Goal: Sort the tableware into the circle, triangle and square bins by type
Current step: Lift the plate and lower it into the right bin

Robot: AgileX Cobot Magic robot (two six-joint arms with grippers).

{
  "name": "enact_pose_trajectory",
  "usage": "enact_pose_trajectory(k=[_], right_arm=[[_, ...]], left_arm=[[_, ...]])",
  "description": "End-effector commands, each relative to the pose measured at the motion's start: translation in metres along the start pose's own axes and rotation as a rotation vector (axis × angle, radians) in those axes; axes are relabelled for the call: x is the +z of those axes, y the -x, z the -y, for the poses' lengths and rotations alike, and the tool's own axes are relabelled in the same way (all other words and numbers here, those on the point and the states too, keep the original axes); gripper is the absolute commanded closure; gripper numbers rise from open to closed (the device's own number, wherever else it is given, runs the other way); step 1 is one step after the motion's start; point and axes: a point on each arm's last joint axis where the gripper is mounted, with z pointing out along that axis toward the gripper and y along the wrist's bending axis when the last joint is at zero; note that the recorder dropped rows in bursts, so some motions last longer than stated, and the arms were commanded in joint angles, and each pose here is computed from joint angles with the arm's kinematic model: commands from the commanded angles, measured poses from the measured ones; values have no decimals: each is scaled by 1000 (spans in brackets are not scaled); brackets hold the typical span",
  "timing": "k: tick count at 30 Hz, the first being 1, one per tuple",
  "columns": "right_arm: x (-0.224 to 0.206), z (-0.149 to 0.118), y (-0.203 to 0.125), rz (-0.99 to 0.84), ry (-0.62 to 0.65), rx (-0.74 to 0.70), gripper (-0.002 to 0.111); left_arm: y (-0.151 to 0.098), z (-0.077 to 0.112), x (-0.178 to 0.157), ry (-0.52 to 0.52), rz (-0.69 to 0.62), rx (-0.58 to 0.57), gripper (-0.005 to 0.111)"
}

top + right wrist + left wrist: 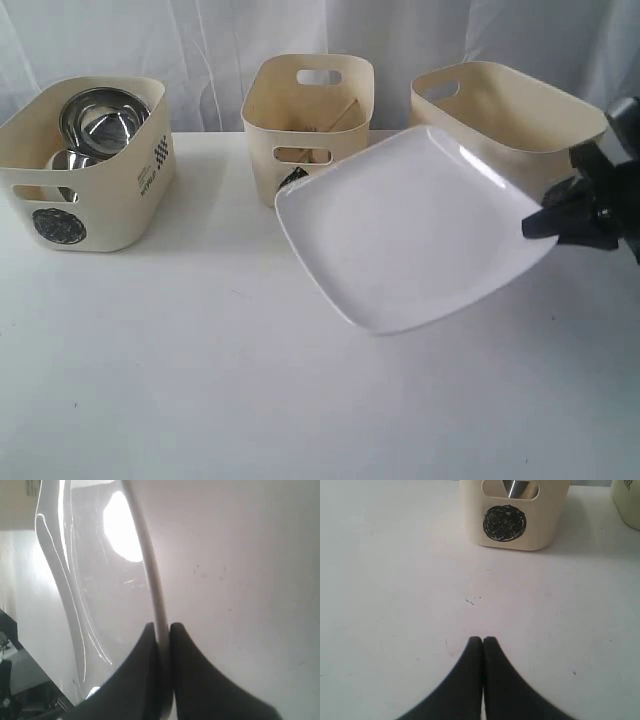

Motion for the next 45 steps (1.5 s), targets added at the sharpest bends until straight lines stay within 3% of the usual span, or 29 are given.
enact_pose_trajectory(k=[1,5,9,14,16,18,25,33,45], right_arm=[[-24,-32,31,105,52,-1,108],[-39,-47,52,168,54,-48,108],[-59,-54,87,333,198,-24,108],[-95,-24,136,596,453,88,108],[-102,-10,147,646,469,75,108],[-104,-2,153,665,440,15,108],[-99,20,158,728,58,-319,108],[-106,40,167,825,-211,-321,108],[-99,47,164,723,-363,-437,108]], left_arm=[[-1,0,0,-7,4,1,107],[-1,0,0,-7,4,1,107],[-1,0,0,-7,4,1,107],[-1,0,0,-7,4,1,107],[-1,0,0,-7,4,1,107],[-1,0,0,-7,4,1,107],[-1,0,0,-7,4,1,107],[-1,0,0,-7,4,1,107],[-1,0,0,-7,4,1,107]])
